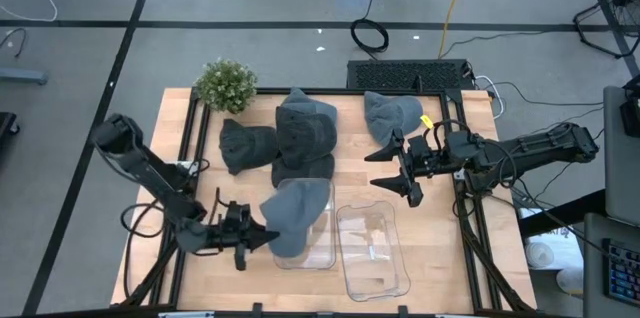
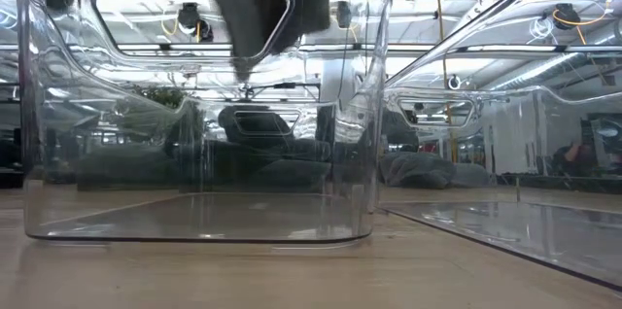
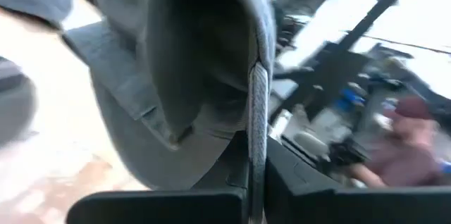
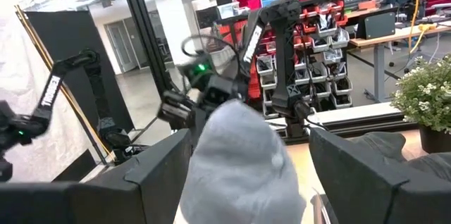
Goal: Pick & Place hat
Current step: Put the bottom right gray cap into the left transparent bin, then adjust the left transparent bin
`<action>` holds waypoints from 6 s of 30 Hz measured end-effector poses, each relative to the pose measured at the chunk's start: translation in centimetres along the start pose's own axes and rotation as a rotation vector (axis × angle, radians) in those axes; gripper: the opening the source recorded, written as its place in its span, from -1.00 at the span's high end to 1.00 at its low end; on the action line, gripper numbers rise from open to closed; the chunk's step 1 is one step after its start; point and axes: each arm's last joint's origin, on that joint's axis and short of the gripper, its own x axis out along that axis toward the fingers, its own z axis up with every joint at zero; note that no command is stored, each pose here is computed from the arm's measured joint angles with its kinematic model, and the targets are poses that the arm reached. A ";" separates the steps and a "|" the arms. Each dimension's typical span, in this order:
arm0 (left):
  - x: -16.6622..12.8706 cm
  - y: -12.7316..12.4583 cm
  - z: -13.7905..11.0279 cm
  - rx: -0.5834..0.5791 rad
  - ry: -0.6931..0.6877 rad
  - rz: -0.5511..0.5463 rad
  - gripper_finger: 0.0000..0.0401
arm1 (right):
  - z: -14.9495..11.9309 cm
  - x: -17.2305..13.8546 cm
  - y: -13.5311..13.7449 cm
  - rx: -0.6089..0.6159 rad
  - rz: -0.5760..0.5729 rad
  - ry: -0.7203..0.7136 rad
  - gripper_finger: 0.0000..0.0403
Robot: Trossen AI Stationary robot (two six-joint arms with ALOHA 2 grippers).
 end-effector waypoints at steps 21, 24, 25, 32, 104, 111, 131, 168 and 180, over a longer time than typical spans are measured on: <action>2.6 4.8 -2.7 0.021 0.121 0.023 0.57 | 0.1 0.0 0.0 -0.003 0.002 -0.007 -0.37; 2.7 5.2 -2.9 0.003 0.143 0.054 0.42 | 0.1 0.0 0.0 -0.003 0.002 -0.007 -0.37; 2.7 5.4 -2.9 -0.003 0.149 0.068 0.37 | 0.1 0.0 0.0 -0.003 0.002 -0.007 -0.37; 2.7 5.5 -2.7 0.025 0.160 0.072 -0.06 | 0.1 0.0 0.0 -0.003 0.002 -0.007 -0.37; 14.5 3.6 -1.0 0.632 1.019 0.281 0.98 | -0.1 0.0 0.0 -0.003 -0.003 0.015 -0.37; 12.8 1.9 1.8 0.592 0.976 0.294 0.99 | -0.2 0.0 0.0 -0.003 -0.003 0.015 -0.37; 8.6 1.2 -0.7 0.414 1.273 0.469 0.99 | -0.2 0.0 0.0 0.004 -0.004 0.015 -0.37; 8.4 -0.2 1.3 0.549 1.102 0.390 0.99 | -0.2 0.0 -0.1 0.004 -0.007 0.022 -0.37; 11.5 6.2 6.2 0.615 1.112 0.605 0.99 | -0.4 0.0 -0.1 -0.004 -0.010 0.035 -0.37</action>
